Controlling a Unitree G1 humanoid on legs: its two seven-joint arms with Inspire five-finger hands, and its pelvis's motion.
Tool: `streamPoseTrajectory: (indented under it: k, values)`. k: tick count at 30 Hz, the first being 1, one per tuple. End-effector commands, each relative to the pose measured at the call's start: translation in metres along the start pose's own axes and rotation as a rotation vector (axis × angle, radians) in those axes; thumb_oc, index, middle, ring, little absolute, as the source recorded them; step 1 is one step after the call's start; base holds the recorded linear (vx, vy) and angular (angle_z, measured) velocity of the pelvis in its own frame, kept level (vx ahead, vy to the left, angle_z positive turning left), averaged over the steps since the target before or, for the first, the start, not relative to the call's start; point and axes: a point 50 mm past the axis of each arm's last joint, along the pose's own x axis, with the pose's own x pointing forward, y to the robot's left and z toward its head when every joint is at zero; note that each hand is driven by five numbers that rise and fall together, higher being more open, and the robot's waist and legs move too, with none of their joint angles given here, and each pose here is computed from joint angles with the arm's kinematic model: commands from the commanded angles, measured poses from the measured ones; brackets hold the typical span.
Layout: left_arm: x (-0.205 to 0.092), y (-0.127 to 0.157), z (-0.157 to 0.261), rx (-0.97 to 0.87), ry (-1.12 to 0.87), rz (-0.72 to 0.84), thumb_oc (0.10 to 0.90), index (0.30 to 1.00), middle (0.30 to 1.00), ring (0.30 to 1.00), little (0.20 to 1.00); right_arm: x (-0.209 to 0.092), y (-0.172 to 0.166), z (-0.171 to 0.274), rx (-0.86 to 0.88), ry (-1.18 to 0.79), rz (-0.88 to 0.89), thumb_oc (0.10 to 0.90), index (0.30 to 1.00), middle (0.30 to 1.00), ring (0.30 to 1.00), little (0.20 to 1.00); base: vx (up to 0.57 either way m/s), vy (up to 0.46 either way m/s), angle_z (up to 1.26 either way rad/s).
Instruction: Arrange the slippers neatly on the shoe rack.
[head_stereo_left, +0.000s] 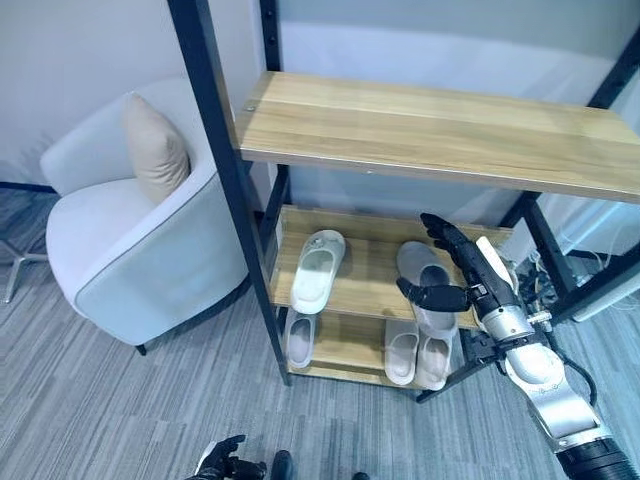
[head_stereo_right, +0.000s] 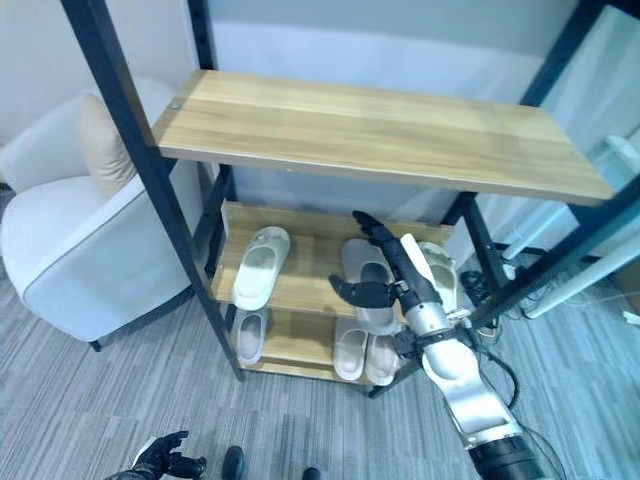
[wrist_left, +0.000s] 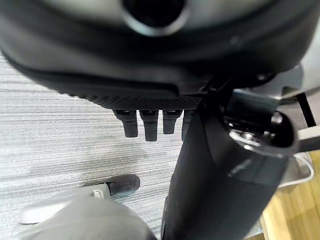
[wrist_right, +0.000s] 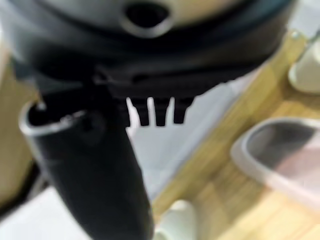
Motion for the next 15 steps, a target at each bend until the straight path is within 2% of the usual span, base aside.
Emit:
streamPoseTrajectory:
  k: [1,3,7,15]
  values:
    - [-0.009,-0.015,-0.034,0.103,0.120,-0.066,0.800,0.900,0.900,0.900,0.900,0.023,-0.040,0.053,-0.061,-0.280,-0.218,0.800,0.900,0.900,0.900,0.900,0.03,0.010,0.14]
    - [-0.008,-0.013,-0.032,0.113,0.109,-0.070,0.800,0.900,0.900,0.900,0.900,0.026,-0.054,0.042,-0.187,-0.225,-0.260,0.800,0.900,0.900,0.900,0.900,0.04,0.016,0.10]
    - [-0.007,-0.010,-0.028,0.100,0.101,-0.059,0.800,0.900,0.900,0.900,0.900,0.028,-0.071,0.023,-0.285,-0.120,-0.336,0.800,0.900,0.900,0.900,0.900,0.01,0.015,0.09]
    - [-0.007,-0.012,-0.029,0.100,0.107,-0.056,0.800,0.900,0.900,0.900,0.900,0.014,-0.091,-0.007,-0.276,0.036,-0.478,0.800,0.900,0.900,0.900,0.900,0.01,0.008,0.01]
